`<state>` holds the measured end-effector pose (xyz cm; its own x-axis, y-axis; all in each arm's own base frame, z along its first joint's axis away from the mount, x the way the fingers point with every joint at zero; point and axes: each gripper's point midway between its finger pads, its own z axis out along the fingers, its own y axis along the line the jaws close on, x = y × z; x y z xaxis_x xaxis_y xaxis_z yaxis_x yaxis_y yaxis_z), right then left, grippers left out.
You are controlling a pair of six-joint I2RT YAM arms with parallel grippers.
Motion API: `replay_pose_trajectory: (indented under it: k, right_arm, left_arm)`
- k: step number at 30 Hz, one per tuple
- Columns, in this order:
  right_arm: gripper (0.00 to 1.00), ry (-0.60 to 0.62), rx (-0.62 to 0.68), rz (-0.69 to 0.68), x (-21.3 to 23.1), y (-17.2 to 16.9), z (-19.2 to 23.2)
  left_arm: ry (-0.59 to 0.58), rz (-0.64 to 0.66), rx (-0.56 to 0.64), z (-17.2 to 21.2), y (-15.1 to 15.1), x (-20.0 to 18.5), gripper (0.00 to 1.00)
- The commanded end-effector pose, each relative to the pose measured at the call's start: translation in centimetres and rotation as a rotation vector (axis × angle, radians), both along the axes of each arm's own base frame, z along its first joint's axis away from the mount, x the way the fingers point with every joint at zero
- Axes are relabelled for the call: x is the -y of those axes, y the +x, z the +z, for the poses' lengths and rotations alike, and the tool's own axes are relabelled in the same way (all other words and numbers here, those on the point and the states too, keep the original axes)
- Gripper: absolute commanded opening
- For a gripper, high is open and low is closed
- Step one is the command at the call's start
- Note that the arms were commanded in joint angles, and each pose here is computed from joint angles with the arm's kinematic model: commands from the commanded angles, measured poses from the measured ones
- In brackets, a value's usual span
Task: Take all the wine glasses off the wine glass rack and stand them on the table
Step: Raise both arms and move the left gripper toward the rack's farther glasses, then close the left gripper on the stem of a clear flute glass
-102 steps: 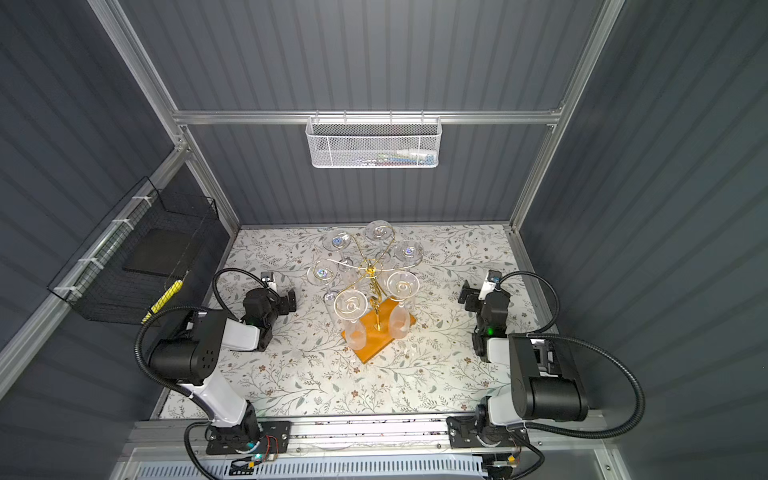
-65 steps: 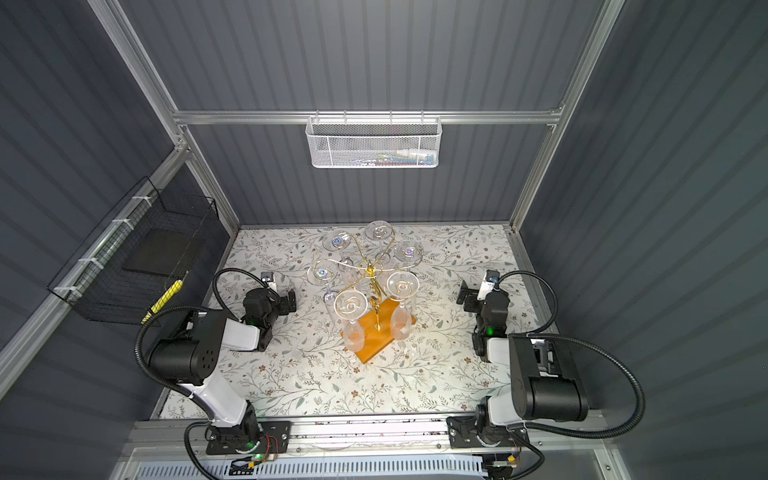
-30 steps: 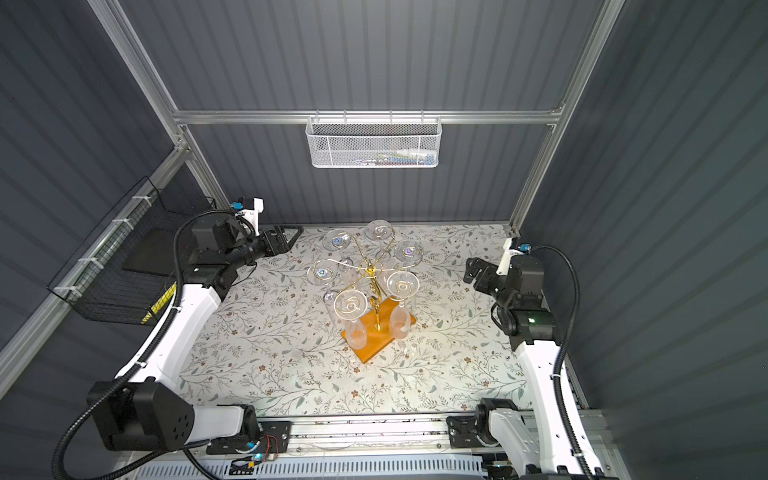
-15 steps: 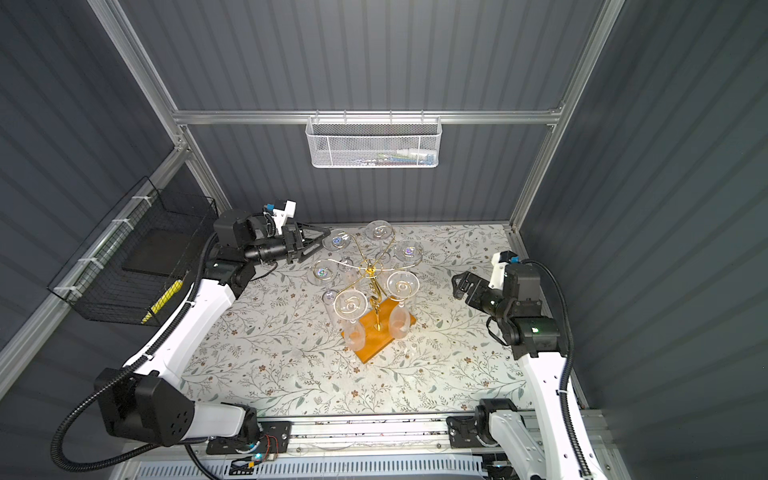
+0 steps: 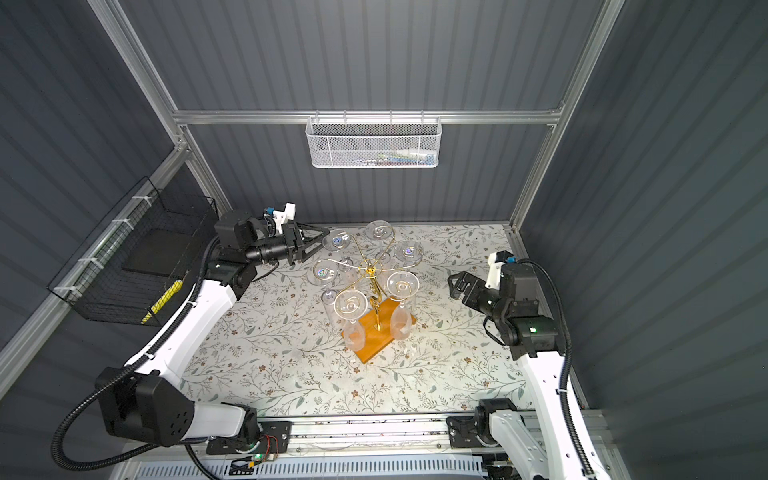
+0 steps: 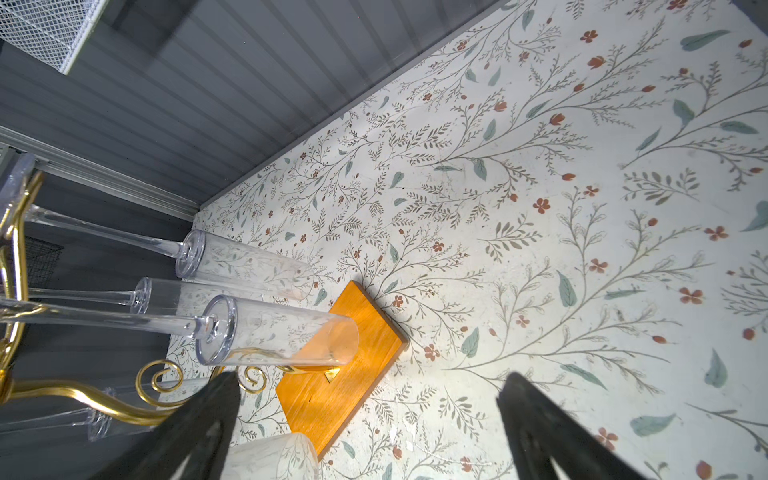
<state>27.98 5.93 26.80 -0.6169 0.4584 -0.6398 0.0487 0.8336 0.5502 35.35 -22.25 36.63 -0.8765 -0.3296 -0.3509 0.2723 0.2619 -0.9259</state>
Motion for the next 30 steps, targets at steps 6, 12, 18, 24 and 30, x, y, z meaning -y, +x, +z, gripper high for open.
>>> replay_pose_trajectory:
  k: [6, 12, 18, 24, 30]
  right_arm:
    - [0.99, 0.003, -0.012, 0.013, -0.4, -0.3, -0.4]
    - [0.99, 0.005, -0.013, 0.016, -0.5, -0.3, -0.5]
    - [0.99, 0.006, -0.024, 0.023, -0.6, -0.5, -0.7]
    - [0.99, 0.001, -0.023, 0.014, -0.5, -0.8, -0.7]
    - [0.99, 0.003, -0.03, 0.003, -0.3, -1.0, -0.9]
  left_arm:
    - [0.007, -0.008, -0.014, 0.0, 0.1, 0.1, 0.41]
    - [0.006, -0.012, -0.011, -0.2, 0.0, 0.1, 0.35]
    - [-0.016, -0.033, -0.027, -0.5, 0.3, 0.4, 0.34]
    - [-0.018, -0.037, -0.026, -0.6, 0.2, 0.4, 0.25]
    - [-0.019, -0.038, -0.033, -0.9, 0.1, 0.4, 0.19]
